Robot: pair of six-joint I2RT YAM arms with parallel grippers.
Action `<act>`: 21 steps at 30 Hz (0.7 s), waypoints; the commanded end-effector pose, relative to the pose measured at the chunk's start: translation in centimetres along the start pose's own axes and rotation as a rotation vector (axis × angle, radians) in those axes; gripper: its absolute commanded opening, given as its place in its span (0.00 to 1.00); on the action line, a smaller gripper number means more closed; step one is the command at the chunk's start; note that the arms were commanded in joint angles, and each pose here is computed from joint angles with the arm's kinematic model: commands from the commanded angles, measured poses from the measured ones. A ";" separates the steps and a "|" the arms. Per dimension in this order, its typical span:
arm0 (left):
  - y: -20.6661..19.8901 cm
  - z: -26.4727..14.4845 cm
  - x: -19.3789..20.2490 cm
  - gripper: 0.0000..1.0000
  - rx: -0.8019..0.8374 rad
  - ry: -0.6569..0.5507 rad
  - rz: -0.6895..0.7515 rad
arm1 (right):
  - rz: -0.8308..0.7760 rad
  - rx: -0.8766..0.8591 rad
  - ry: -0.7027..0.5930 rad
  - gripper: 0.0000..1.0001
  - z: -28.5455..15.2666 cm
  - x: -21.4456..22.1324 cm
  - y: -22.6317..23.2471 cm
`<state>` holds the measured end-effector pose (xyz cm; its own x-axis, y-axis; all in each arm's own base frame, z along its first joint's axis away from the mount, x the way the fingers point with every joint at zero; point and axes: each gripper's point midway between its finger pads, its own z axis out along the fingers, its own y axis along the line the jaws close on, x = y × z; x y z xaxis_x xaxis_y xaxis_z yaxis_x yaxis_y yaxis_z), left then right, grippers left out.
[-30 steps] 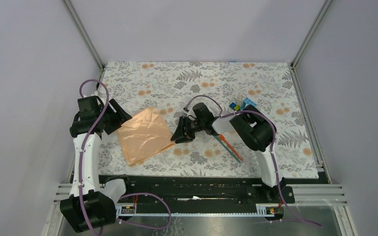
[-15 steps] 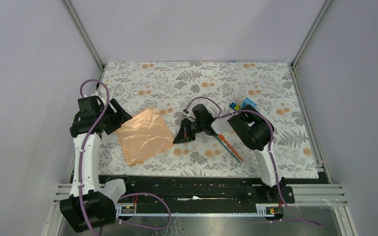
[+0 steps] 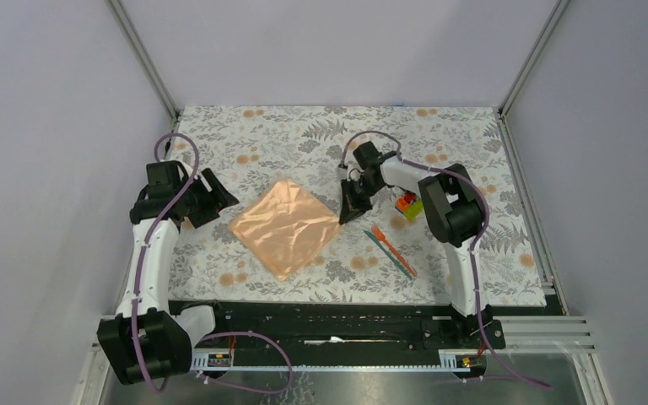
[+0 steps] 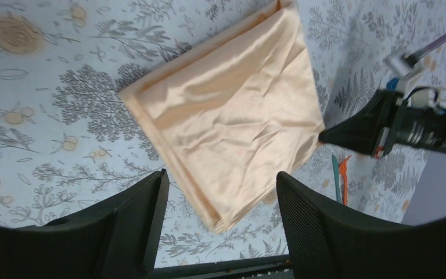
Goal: Fold the napkin into a case and place the utensils inside
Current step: Move the square-folded napkin to the center of the board.
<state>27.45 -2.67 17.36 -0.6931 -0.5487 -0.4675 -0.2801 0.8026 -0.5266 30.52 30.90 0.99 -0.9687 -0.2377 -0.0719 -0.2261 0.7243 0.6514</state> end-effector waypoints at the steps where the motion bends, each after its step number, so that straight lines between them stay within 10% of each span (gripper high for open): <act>1: -1.5 1.7 0.8 0.73 0.075 0.053 0.015 | -0.218 0.388 0.155 0.00 -4.0 -0.3 -7.2; 9: -2.6 5.9 3.2 0.74 0.168 0.228 -0.041 | -0.585 0.630 -0.003 0.01 -7.5 -13.3 -8.5; 14: -1.4 9.2 3.0 0.75 0.109 0.268 -0.028 | -0.468 0.721 -0.407 0.73 -14.6 -19.8 -2.5; 21: -0.2 13.5 4.9 0.74 0.095 0.412 -0.006 | -0.115 0.171 -0.493 0.85 -13.4 -10.3 6.1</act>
<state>30.69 -7.98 5.72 -0.8811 -0.4627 -0.0974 -0.3322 0.7523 -0.5690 46.70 24.98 10.27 -0.8027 -0.3026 -0.5140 -0.3953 0.9152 0.0785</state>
